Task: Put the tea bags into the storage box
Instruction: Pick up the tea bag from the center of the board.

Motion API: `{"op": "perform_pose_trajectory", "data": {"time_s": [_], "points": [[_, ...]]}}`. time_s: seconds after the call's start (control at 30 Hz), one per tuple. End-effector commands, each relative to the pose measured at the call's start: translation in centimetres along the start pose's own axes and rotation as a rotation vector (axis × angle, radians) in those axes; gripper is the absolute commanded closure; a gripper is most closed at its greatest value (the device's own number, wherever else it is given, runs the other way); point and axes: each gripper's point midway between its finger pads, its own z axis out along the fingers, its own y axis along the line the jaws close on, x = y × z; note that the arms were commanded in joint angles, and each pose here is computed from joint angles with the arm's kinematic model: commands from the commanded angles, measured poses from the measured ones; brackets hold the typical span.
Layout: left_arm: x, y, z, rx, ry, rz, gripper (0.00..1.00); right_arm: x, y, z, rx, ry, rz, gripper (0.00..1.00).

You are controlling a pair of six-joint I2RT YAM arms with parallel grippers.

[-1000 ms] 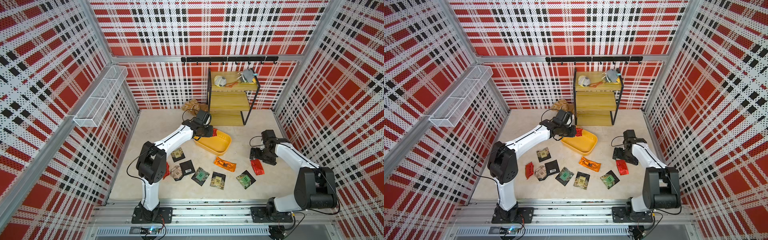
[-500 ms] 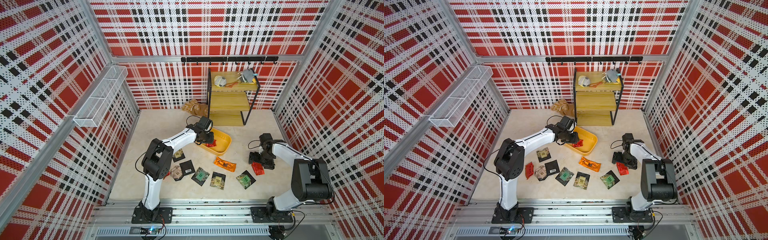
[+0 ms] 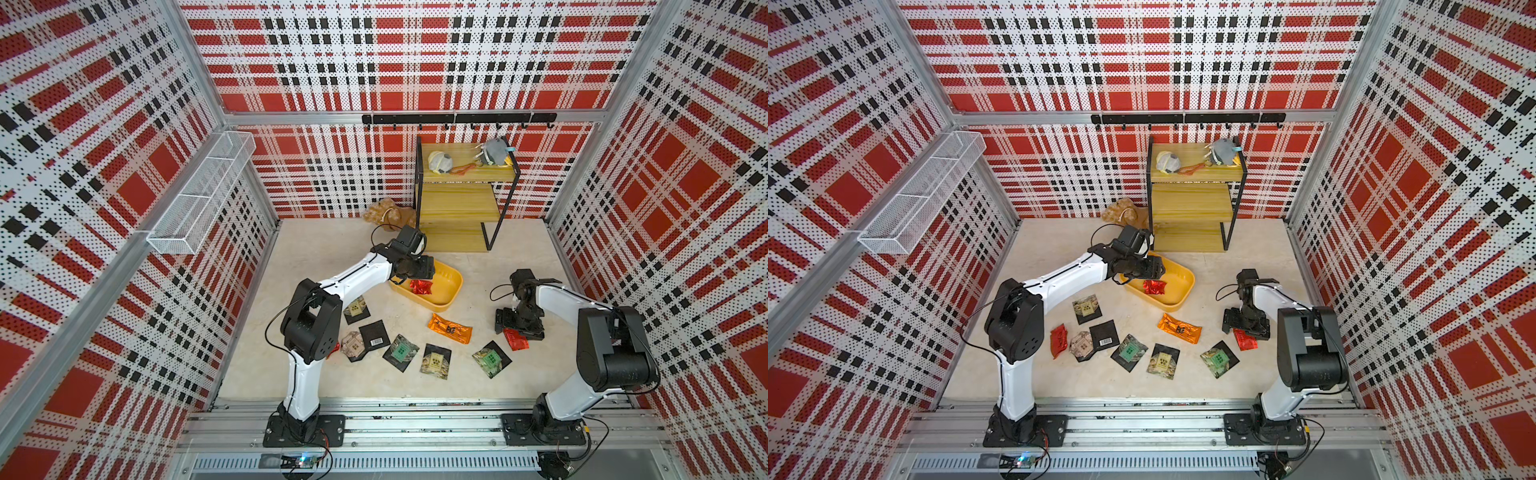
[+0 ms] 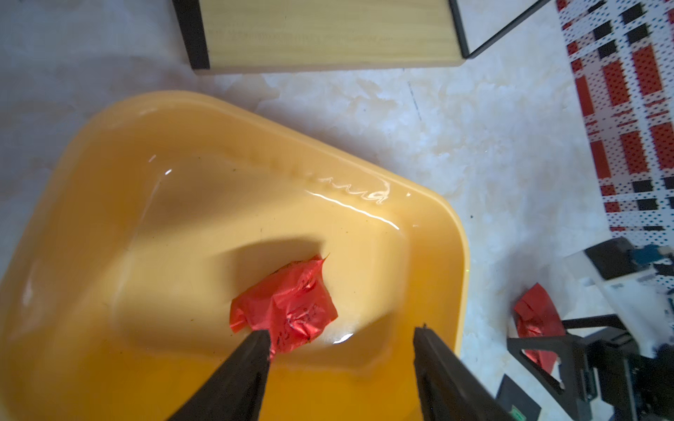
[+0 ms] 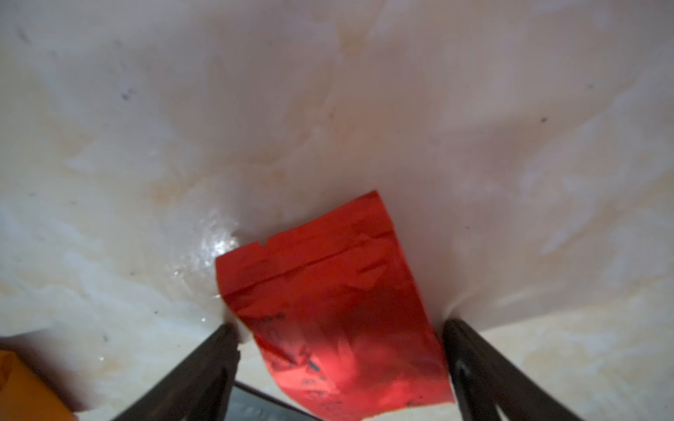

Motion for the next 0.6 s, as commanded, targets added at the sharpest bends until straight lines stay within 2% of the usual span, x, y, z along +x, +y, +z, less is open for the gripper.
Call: {"op": "perform_pose_trajectory", "data": {"time_s": [0.0, 0.13, 0.23, 0.57], "points": [[-3.8, -1.3, -5.1, 0.041, -0.135, -0.01, 0.32, 0.6, 0.3, 1.0, -0.005, 0.044, -0.015, 0.16], [-3.9, 1.0, -7.9, -0.019, -0.185, -0.063, 0.32, 0.5, 0.3, 0.7, 0.0, 0.036, -0.008, 0.23], [-3.0, 3.5, -9.2, -0.065, -0.194, -0.117, 0.32, 0.1, 0.4, 0.3, -0.005, 0.022, -0.005, 0.25], [4.7, 11.4, -11.1, -0.251, -0.151, -0.253, 0.32, -1.4, 1.0, -2.4, -0.025, -0.079, -0.003, 0.34]]}}
